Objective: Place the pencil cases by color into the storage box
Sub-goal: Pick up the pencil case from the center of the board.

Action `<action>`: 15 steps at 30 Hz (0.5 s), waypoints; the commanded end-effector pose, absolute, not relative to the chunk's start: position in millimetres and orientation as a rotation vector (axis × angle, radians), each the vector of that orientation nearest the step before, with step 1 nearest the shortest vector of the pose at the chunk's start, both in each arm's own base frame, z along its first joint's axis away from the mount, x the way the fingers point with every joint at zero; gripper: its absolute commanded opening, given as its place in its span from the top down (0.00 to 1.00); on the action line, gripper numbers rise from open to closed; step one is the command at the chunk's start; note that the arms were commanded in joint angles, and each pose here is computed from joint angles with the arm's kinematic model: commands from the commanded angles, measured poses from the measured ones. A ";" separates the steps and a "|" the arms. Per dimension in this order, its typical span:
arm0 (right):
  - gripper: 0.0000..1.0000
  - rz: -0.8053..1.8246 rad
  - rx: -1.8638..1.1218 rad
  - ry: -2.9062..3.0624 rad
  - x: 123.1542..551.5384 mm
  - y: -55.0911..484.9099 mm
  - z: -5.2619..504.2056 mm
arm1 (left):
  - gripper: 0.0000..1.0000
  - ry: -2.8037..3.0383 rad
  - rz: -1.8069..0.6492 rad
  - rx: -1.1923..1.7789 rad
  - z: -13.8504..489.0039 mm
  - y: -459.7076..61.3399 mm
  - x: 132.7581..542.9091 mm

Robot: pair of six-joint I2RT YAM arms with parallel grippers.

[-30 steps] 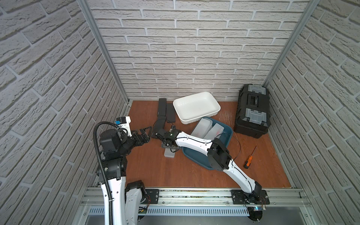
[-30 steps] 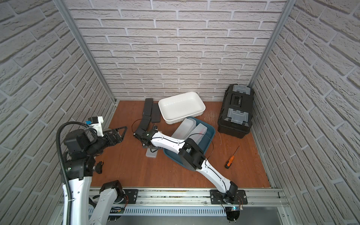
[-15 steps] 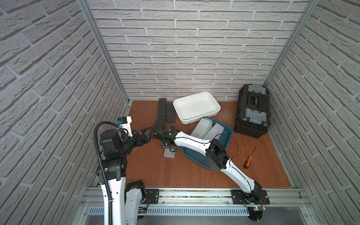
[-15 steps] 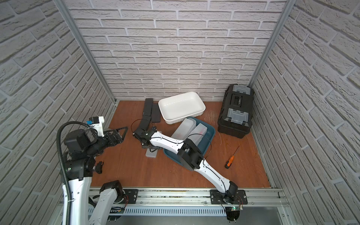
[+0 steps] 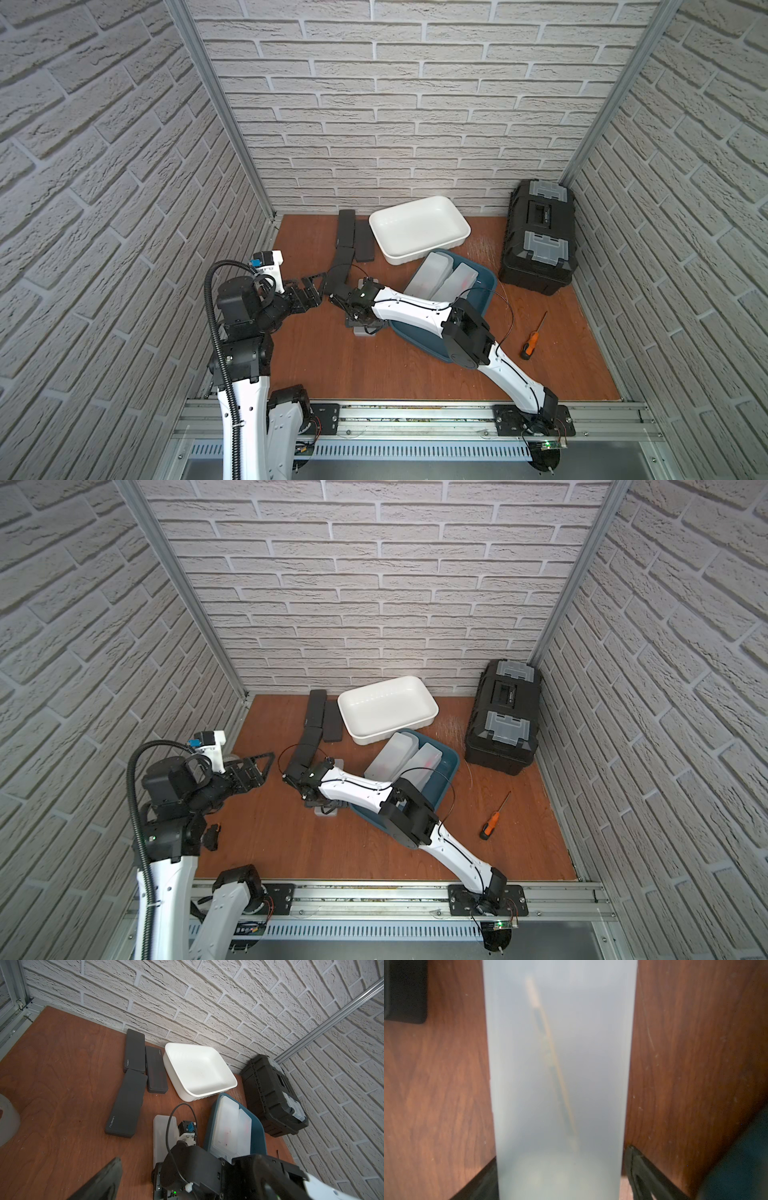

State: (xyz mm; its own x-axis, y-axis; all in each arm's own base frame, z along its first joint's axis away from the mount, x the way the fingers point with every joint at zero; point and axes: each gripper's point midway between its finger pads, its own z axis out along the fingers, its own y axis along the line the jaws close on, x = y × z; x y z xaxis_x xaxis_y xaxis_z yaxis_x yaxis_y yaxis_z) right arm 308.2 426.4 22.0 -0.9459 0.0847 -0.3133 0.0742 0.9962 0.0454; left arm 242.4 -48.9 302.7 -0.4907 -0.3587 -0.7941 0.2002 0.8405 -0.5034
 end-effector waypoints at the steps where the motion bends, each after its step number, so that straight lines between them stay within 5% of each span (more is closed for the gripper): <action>1: 0.18 0.054 0.097 2.904 290.4 431.4 3.0 | 0.02 1.941 -0.660 -0.092 308.2 -48.8 246.3; 9: 0.39 0.068 0.035 2.873 290.6 440.0 10.9 | 0.02 1.942 -0.651 -0.107 311.9 -47.1 246.1; 15: 0.44 0.099 -0.007 2.822 294.3 448.5 34.1 | 0.02 1.948 -0.610 -0.124 317.2 -42.0 244.5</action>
